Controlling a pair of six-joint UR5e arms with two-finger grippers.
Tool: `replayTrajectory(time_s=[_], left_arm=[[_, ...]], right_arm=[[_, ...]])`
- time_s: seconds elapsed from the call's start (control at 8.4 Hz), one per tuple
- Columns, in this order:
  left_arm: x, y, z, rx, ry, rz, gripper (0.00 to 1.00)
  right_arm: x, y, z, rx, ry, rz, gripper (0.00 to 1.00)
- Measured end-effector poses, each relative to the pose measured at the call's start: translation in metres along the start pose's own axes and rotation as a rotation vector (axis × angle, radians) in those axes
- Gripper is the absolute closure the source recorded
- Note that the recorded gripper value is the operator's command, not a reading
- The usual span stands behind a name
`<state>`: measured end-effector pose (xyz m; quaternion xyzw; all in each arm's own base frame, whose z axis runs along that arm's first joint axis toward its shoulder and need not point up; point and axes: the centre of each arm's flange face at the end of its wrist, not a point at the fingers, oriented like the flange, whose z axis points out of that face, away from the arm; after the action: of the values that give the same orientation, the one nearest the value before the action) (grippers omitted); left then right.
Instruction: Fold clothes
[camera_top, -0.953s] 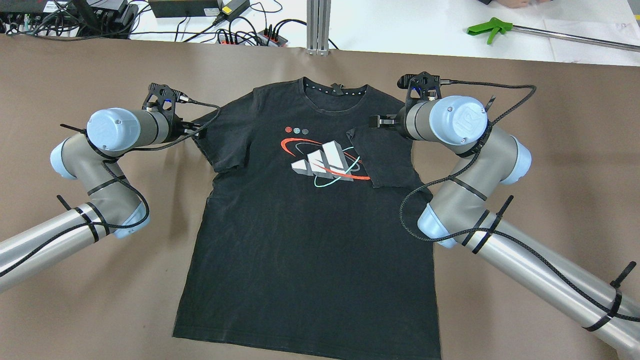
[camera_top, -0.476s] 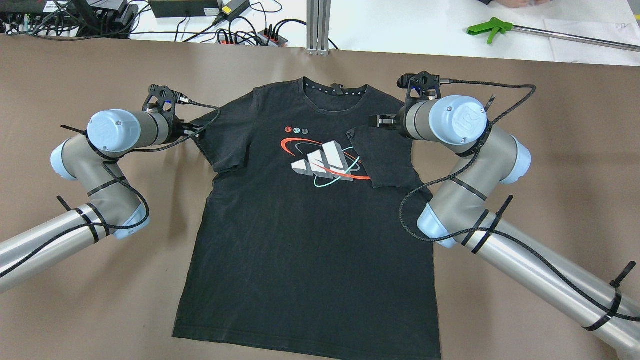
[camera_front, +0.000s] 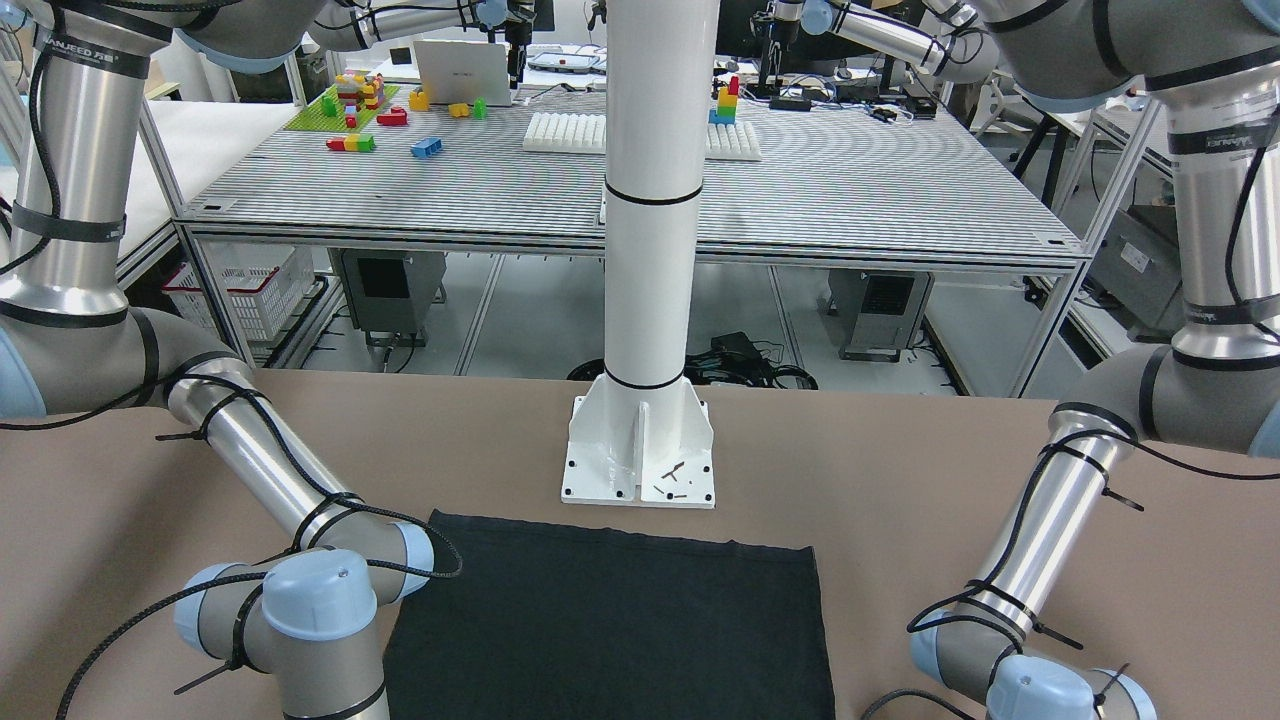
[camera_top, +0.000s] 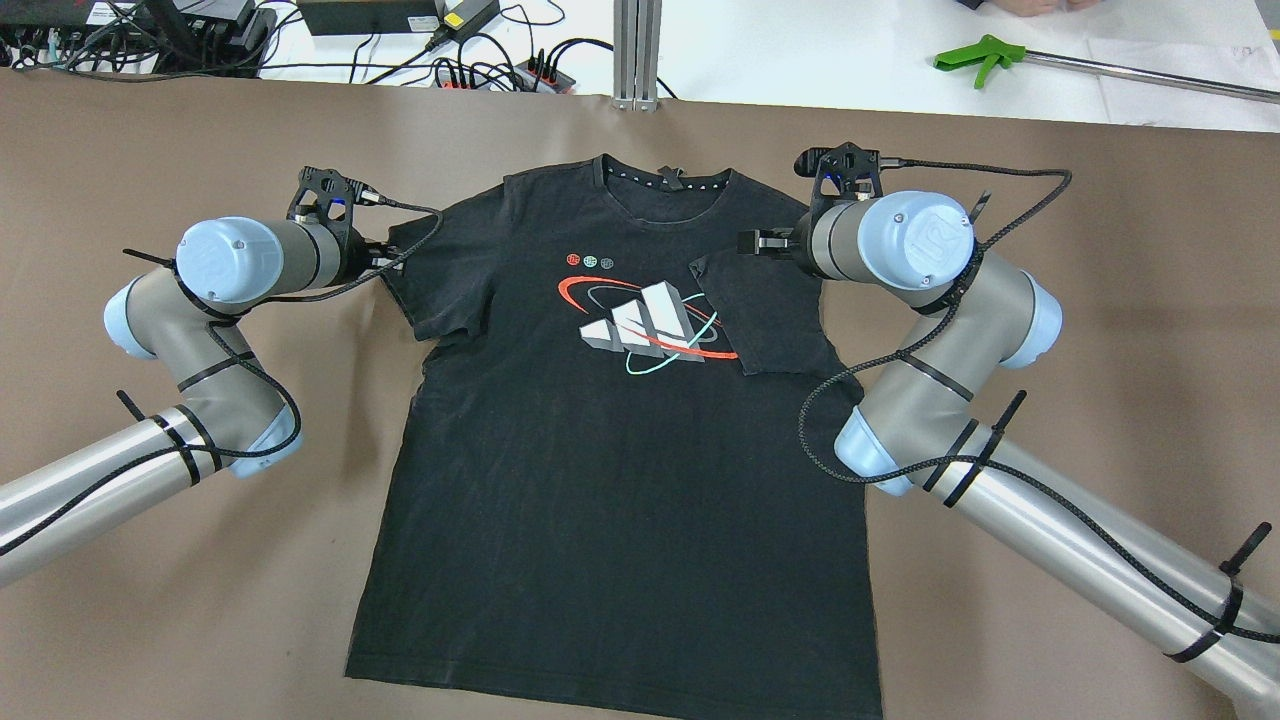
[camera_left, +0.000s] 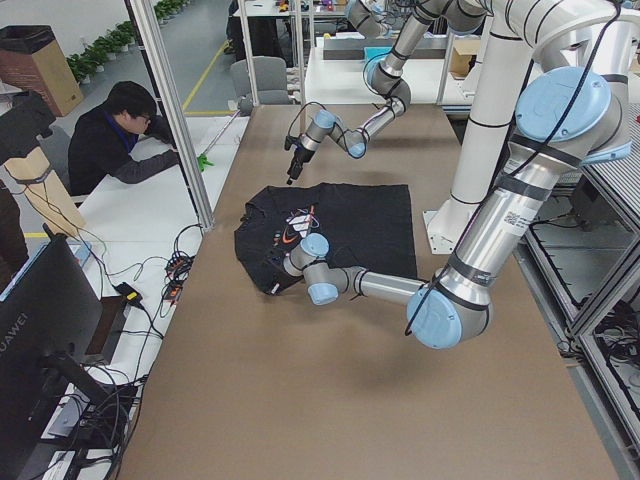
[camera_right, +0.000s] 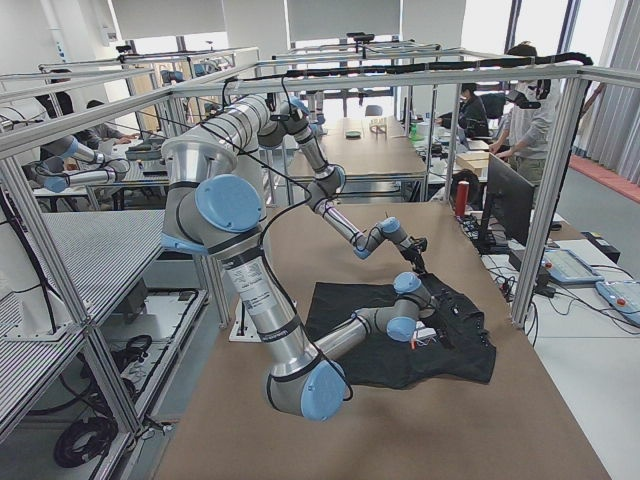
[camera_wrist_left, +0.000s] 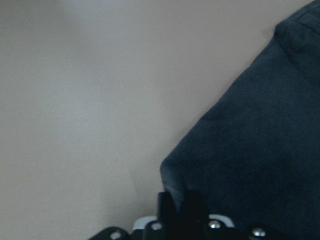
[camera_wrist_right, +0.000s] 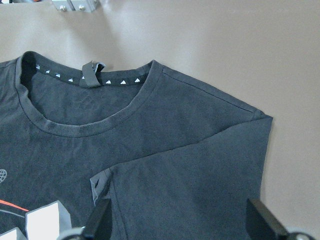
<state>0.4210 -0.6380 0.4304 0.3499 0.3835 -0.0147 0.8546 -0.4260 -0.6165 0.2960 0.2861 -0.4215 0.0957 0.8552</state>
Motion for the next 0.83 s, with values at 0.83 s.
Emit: replayTrajectory(time_s=[0.83], left_arm=[[0.09, -0.089, -0.093, -0.057, -0.024, -0.081, 1.0]], right_arm=[[0.002, 0.001, 0.001, -0.001, 0.004, -0.004, 0.06]])
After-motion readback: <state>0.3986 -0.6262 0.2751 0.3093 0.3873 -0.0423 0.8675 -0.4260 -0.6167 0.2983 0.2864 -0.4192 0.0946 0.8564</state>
